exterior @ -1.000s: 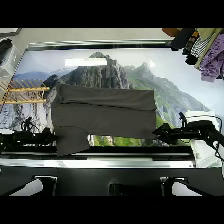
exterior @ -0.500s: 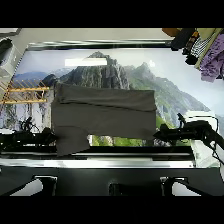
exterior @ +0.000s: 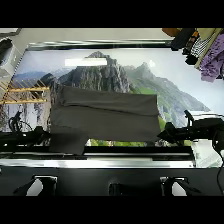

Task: Fold the clothes and pants, and hang the long-sleeved shirts on hangers.

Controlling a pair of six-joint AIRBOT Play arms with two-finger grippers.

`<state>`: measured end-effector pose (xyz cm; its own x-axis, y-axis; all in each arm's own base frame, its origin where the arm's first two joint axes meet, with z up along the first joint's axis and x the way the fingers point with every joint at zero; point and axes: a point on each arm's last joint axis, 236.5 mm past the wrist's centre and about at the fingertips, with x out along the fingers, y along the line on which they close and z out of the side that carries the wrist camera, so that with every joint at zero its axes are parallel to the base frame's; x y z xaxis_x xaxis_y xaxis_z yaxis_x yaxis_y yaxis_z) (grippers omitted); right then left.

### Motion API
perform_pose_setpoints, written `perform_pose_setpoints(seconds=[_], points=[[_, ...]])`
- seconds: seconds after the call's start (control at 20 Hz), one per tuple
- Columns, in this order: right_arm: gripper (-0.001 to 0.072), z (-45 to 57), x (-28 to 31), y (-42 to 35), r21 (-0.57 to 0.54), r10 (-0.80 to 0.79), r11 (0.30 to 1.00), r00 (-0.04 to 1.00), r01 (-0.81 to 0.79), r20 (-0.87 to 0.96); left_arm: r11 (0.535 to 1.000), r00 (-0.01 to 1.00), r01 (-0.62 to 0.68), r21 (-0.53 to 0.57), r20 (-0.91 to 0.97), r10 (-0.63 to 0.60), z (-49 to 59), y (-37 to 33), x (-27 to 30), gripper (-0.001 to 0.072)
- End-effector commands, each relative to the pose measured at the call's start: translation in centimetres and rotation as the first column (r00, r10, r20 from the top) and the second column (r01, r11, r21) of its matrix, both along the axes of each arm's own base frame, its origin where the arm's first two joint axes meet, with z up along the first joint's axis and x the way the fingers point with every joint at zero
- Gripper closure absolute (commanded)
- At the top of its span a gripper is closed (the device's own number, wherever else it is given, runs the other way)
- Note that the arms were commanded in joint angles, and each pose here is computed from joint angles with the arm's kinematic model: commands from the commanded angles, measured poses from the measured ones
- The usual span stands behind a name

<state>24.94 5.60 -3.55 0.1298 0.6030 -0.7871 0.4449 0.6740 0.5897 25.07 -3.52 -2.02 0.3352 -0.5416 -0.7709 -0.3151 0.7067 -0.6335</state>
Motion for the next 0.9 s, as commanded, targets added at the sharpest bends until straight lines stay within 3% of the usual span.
perform_pose_setpoints(seconds=[0.0,0.3,0.55,0.85], points=[[0.0678,1.9,-0.1,-0.5,-0.048,-0.017,0.999,0.999,0.018,0.03,0.999,0.995,-0.01,0.041,0.103,0.006,3.8,-0.3,0.8,0.0691],[0.0678,5.8,11.2,-4.1,-0.041,-0.2,0.975,0.937,0.22,0.287,0.993,0.971,-0.001,0.116,0.237,-0.027,5.3,-2.0,11.4,0.0691],[0.0678,4.0,17.5,-4.0,-0.043,-0.203,0.973,0.932,0.226,0.301,0.994,0.972,0.044,0.104,0.226,-0.067,3.8,-4.0,21.1,0.0691],[0.0678,2.1,23.7,-5.2,-0.079,-0.267,0.948,0.904,0.309,0.333,0.998,0.97,-0.002,0.063,0.243,-0.013,3.1,-3.5,30.2,0.0691]])
